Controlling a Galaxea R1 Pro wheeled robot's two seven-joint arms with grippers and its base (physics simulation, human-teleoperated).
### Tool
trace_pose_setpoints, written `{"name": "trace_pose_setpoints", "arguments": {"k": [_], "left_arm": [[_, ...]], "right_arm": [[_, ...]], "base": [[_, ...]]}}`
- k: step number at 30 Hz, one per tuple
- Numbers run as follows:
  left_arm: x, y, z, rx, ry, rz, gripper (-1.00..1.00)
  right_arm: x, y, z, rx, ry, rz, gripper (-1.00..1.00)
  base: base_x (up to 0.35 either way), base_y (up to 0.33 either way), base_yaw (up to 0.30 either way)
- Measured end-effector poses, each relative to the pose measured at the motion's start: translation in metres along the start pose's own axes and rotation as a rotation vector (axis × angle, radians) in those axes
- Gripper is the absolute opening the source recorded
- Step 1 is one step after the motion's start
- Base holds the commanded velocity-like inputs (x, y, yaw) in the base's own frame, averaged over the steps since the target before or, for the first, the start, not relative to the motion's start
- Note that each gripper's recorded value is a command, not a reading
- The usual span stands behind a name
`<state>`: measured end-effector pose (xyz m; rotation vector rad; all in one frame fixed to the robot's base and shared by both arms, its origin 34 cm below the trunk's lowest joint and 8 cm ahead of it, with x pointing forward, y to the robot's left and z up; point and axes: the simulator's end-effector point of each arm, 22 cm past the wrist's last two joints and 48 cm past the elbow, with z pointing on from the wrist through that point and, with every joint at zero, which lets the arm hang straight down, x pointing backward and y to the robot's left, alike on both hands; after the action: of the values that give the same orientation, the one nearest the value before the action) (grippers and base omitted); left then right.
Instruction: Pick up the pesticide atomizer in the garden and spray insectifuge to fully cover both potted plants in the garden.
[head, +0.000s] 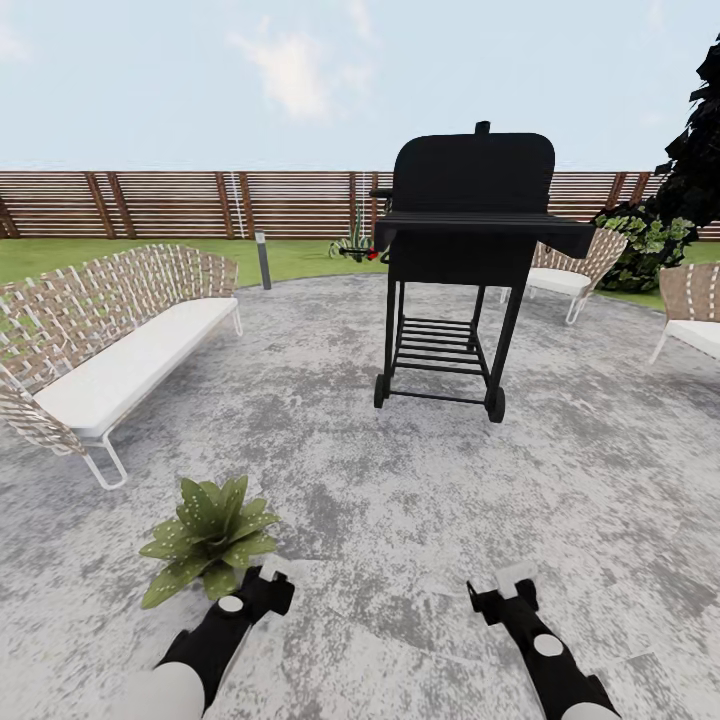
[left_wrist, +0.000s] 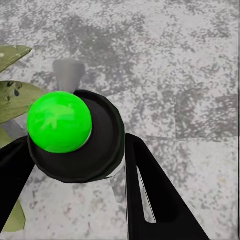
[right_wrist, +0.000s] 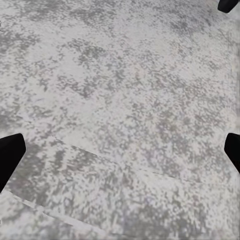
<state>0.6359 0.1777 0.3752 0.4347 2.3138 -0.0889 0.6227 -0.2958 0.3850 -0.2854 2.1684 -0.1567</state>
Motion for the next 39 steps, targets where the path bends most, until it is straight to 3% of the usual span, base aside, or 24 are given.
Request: {"name": "trace_pose_setpoints", "arguments": {"k": [10,26,27,30,33,35,39], "left_arm": [[-0.004,-0.02,0.002,0.022,-0.003,-0.01,-1.0],[-0.012,-0.048,0.004,0.072,-0.004,-0.007,-1.0],[-0.011,-0.049,0.004,0.076,-0.003,-0.006,-1.0],[-0.011,-0.053,0.003,0.095,-0.001,0.0,-1.0],[-0.01,-0.06,0.002,0.125,0.001,0.006,-1.0],[-0.011,-0.066,0.002,0.143,0.001,0.031,-1.0],[-0.007,-0.093,0.0,0.223,0.036,0.148,-1.0]], "right_arm": [[0.013,0.018,-0.001,-0.037,0.026,0.016,1.0],[0.012,0.028,-0.001,-0.065,0.023,0.008,1.0],[0.012,0.031,-0.001,-0.075,0.022,0.003,1.0],[0.007,0.06,-0.003,-0.2,0.015,-0.029,1.0],[0.006,0.077,-0.006,-0.275,0.013,-0.037,1.0],[0.006,0.081,-0.007,-0.291,0.013,-0.039,1.0],[0.005,0.084,-0.008,-0.309,0.013,-0.045,1.0]], "base": [[0.0,0.0,0.0],[0.0,0.0,0.0],[0.0,0.0,0.0],[0.0,0.0,0.0],[0.0,0.0,0.0],[0.0,0.0,0.0],[0.0,0.0,0.0]]}}
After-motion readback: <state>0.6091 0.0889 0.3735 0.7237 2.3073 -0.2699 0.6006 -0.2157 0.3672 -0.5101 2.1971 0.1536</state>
